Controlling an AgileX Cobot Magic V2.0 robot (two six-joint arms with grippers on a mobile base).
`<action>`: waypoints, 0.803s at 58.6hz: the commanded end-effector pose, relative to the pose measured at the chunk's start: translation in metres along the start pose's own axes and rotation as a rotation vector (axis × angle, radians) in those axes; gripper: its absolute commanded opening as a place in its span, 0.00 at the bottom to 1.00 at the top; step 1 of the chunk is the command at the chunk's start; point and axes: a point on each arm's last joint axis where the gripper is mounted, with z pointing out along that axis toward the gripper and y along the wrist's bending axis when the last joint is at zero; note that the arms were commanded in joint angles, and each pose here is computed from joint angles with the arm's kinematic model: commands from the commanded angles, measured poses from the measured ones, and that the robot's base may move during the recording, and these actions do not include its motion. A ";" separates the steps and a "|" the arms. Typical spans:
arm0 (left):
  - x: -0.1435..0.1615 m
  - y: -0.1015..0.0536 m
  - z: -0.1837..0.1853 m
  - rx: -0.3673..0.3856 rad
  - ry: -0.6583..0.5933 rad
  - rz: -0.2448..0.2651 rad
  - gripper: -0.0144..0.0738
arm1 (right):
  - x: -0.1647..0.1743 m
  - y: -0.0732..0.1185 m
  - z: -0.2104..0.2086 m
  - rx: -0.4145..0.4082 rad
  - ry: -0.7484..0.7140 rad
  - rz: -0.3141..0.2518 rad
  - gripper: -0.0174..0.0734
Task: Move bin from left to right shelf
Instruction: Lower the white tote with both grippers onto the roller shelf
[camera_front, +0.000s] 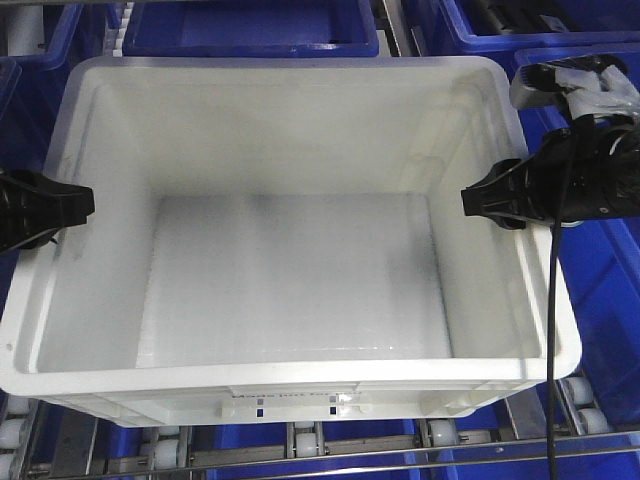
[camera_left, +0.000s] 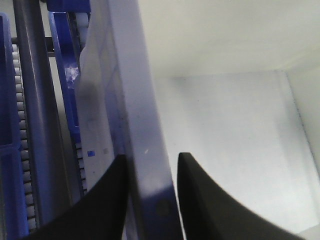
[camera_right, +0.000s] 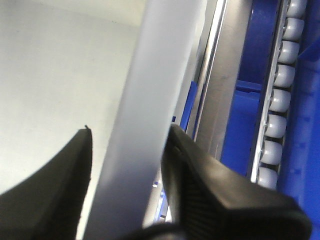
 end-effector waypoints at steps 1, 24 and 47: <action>-0.017 -0.011 -0.010 0.051 -0.116 -0.014 0.16 | -0.027 0.004 -0.019 0.008 -0.225 0.015 0.19; -0.015 -0.006 0.007 0.041 -0.055 -0.034 0.16 | -0.027 0.001 -0.006 0.013 -0.201 0.016 0.19; -0.015 -0.006 0.007 0.038 -0.064 -0.034 0.16 | -0.027 -0.004 0.011 0.030 -0.191 0.016 0.19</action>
